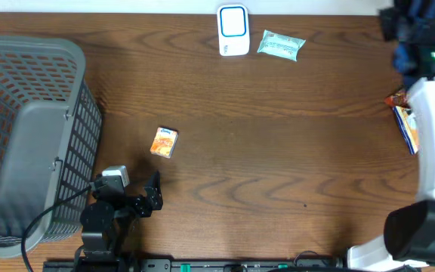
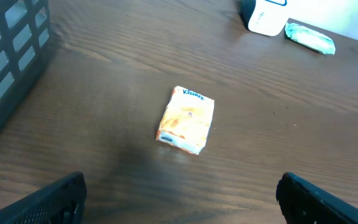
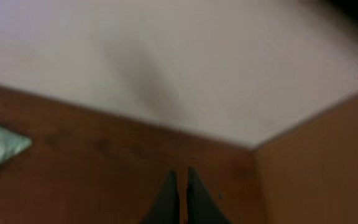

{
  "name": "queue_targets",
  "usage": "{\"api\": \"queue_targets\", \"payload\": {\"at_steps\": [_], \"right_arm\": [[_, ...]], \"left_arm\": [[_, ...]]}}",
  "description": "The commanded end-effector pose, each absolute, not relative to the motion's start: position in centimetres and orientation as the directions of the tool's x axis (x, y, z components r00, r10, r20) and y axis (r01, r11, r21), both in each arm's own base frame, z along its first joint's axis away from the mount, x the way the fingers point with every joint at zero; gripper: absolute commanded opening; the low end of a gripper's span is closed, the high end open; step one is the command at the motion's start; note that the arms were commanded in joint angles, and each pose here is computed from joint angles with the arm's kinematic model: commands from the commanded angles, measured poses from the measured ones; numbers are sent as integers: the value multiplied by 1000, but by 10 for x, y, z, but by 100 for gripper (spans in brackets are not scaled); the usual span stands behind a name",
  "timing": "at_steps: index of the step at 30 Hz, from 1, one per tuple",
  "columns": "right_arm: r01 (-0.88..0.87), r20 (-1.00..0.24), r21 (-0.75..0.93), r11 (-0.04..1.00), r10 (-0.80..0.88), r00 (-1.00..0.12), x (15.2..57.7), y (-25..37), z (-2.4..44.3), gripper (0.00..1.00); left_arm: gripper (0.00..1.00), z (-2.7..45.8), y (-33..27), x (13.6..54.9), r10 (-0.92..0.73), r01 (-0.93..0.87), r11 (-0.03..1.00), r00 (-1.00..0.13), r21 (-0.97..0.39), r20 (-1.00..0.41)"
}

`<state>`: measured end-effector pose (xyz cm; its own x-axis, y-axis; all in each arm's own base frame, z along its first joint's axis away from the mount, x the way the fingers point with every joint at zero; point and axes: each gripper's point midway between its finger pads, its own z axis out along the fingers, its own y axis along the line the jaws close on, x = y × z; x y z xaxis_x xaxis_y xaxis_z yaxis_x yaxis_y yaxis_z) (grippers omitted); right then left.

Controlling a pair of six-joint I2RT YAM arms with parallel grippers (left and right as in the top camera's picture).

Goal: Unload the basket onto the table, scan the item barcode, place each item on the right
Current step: 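Carry the wipes pack to the right edge and release it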

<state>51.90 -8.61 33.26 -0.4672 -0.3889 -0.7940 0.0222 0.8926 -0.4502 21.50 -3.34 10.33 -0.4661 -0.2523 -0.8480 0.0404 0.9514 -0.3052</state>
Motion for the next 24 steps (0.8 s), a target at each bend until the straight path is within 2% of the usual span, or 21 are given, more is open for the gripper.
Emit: {"api": "queue_targets", "payload": {"at_steps": [1, 2, 3, 6, 7, 10, 15, 20, 24], "right_arm": [[-112, -863, -116, 987, -156, -480, 521, -66, 292, 7], [-147, -863, -41, 988, -109, -493, 521, -56, 282, 26], [-183, -856, 17, 983, -80, -511, 522, -47, 269, 51], [-263, -819, 172, 949, -10, -574, 528, -18, 231, 96], [-263, -798, 227, 938, 24, -602, 534, -9, 215, 99], [-168, -729, 380, 910, 182, -660, 557, 5, 172, 99], [-14, -591, 600, 800, 432, -681, 590, 27, 115, 99], [-34, -586, 634, 773, 451, -673, 608, 56, 81, 99], [4, -603, 591, 806, 445, -662, 614, 64, 57, 99]], "left_arm": [[98, 94, -35, 212, -258, 37, 948, -493, -317, -831], [98, 94, -35, 212, -258, 37, 948, -493, -317, -831], [98, 94, -35, 212, -258, 37, 948, -493, -317, -831], [98, 94, -35, 212, -258, 37, 948, -493, -317, -831], [98, 94, -35, 212, -258, 37, 948, -493, -317, -831], [98, 94, -35, 212, -258, 37, 948, -493, -317, -831], [98, 94, -35, 212, -258, 37, 948, -493, -317, -831], [98, 94, -35, 212, -258, 37, 948, -493, -317, -831], [98, 94, -35, 213, -258, 38, 948, -492, -317, -831]]}}
